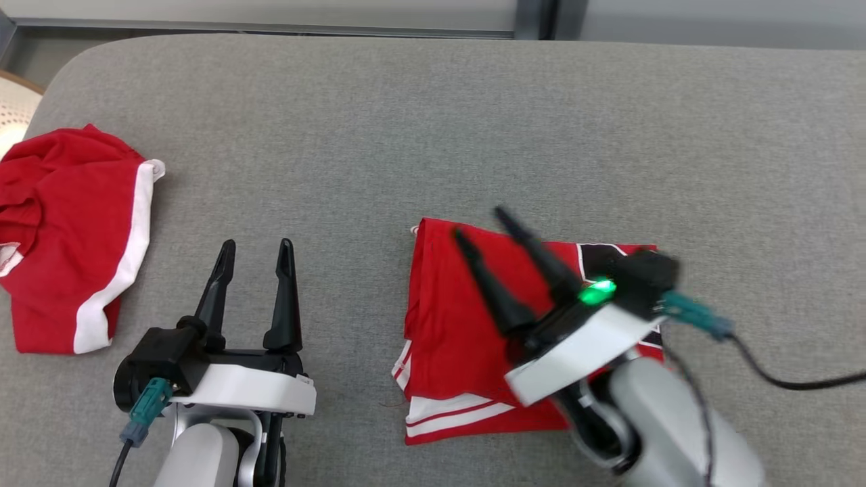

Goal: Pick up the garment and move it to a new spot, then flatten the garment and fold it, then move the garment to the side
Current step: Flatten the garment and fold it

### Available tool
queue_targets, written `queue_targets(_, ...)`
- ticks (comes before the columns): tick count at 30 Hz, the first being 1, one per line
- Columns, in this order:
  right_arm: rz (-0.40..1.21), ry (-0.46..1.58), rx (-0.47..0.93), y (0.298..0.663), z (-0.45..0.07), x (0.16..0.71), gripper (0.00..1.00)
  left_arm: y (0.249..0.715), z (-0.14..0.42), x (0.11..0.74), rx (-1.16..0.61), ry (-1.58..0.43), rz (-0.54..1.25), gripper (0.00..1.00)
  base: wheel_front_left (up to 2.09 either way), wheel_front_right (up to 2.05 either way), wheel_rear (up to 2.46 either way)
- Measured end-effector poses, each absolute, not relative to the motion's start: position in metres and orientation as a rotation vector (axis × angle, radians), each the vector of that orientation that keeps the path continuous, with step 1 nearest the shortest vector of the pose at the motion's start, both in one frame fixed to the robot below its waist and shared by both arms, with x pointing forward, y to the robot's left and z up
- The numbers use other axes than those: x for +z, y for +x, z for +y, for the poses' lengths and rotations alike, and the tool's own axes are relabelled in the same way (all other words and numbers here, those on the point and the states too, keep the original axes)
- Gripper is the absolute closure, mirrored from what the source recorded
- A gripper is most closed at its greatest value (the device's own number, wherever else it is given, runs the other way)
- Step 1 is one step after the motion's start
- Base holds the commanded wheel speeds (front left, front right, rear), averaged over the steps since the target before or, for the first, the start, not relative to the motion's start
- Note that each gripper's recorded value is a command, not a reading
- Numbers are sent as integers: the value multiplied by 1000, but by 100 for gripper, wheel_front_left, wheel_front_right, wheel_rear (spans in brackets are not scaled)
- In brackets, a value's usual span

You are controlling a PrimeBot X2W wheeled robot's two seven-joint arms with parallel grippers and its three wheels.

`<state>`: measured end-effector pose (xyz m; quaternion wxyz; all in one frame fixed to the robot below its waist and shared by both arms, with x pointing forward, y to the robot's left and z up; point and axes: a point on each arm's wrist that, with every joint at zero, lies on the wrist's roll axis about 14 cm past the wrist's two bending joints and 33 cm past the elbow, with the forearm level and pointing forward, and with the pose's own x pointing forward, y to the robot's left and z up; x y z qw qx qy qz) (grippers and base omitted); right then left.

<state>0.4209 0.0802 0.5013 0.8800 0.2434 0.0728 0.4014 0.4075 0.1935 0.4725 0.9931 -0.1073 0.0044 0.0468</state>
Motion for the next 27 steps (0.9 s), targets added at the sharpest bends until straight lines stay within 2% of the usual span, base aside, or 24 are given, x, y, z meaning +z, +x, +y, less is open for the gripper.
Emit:
queue_targets(4,-6,427,682,453,14,521,0,411,190,475,85,-214,-1,0,0,0,0)
queue_targets(7,-55,340,548,463,-41,522,0,413,187,478,76,-211,-9,0,0,0,0)
queue_targets(10,-74,258,412,462,-97,522,0,412,185,482,68,-207,-20,0,0,0,0)
queue_targets(14,-41,172,276,443,-152,515,0,406,186,483,62,-201,-20,0,0,0,0)
queue_targets(17,-26,128,224,425,-173,517,0,399,187,483,54,-186,-15,0,0,0,0)
queue_targets(27,-29,115,199,381,-176,536,0,371,193,490,28,-155,-17,0,0,0,0)
